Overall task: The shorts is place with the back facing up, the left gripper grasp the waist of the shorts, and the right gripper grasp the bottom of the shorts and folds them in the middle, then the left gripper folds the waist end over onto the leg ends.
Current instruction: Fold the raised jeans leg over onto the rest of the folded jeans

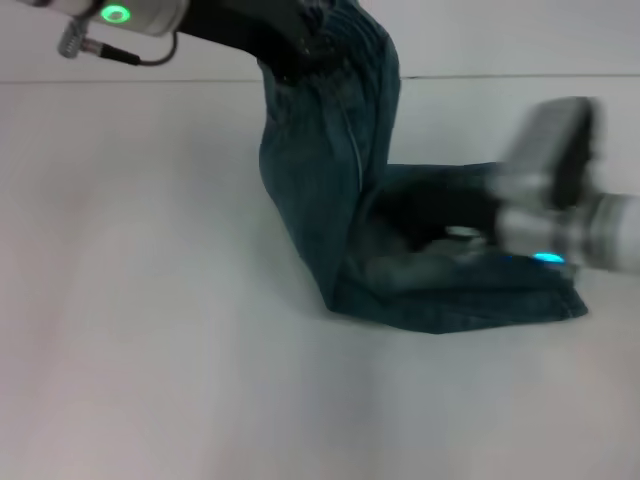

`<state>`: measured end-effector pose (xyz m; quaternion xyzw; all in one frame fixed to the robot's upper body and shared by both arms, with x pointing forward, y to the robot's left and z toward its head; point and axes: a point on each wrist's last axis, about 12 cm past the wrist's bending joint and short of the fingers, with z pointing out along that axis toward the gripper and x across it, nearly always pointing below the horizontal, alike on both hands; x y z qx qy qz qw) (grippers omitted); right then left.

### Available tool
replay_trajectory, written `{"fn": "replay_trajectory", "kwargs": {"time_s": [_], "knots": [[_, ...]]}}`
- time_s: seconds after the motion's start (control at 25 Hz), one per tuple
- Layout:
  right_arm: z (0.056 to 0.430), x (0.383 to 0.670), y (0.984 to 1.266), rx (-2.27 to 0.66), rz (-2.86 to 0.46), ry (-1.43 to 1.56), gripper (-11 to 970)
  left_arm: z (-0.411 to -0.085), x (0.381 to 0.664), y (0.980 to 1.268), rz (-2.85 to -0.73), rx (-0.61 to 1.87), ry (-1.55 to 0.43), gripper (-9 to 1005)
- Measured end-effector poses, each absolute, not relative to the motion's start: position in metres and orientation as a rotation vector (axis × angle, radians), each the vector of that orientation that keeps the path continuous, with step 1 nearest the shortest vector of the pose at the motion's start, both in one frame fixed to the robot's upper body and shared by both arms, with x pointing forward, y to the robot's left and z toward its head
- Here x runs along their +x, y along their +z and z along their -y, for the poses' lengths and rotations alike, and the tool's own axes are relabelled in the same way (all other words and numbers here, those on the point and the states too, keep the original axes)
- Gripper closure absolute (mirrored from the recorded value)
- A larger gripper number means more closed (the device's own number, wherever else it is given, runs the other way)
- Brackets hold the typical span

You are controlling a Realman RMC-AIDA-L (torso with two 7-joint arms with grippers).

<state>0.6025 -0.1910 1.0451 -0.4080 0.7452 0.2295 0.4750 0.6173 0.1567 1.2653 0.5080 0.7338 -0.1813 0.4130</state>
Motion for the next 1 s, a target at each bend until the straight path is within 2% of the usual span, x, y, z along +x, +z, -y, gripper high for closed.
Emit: {"fn": "replay_trajectory", "kwargs": {"time_s": [0.12, 0.28, 0.48, 0.72, 0.8, 1.0], "knots": [[0.238, 0.583, 1.045, -0.879, -1.811, 0.562, 955, -0.148, 0.619, 1.261, -1.843, 1.302, -0.453, 872], [0.297, 0.541, 1.055, -0.782, -1.786, 0.592, 954, -0.129, 0.617, 1.255, -1.825, 1.350, -0.448, 870], [0.345, 0.496, 1.062, -0.650, -1.757, 0.638, 953, -0.095, 0.609, 1.247, -1.777, 1.430, -0.476, 866], [0.363, 0.466, 1.065, -0.614, -1.716, 0.695, 952, -0.051, 0.592, 1.234, -1.687, 1.526, -0.510, 862], [0.364, 0.461, 1.065, -0.618, -1.715, 0.710, 951, -0.039, 0.587, 1.224, -1.672, 1.549, -0.497, 823], [0.364, 0.455, 1.065, -0.652, -1.717, 0.746, 950, -0.036, 0.588, 1.216, -1.679, 1.529, -0.487, 727]]}}
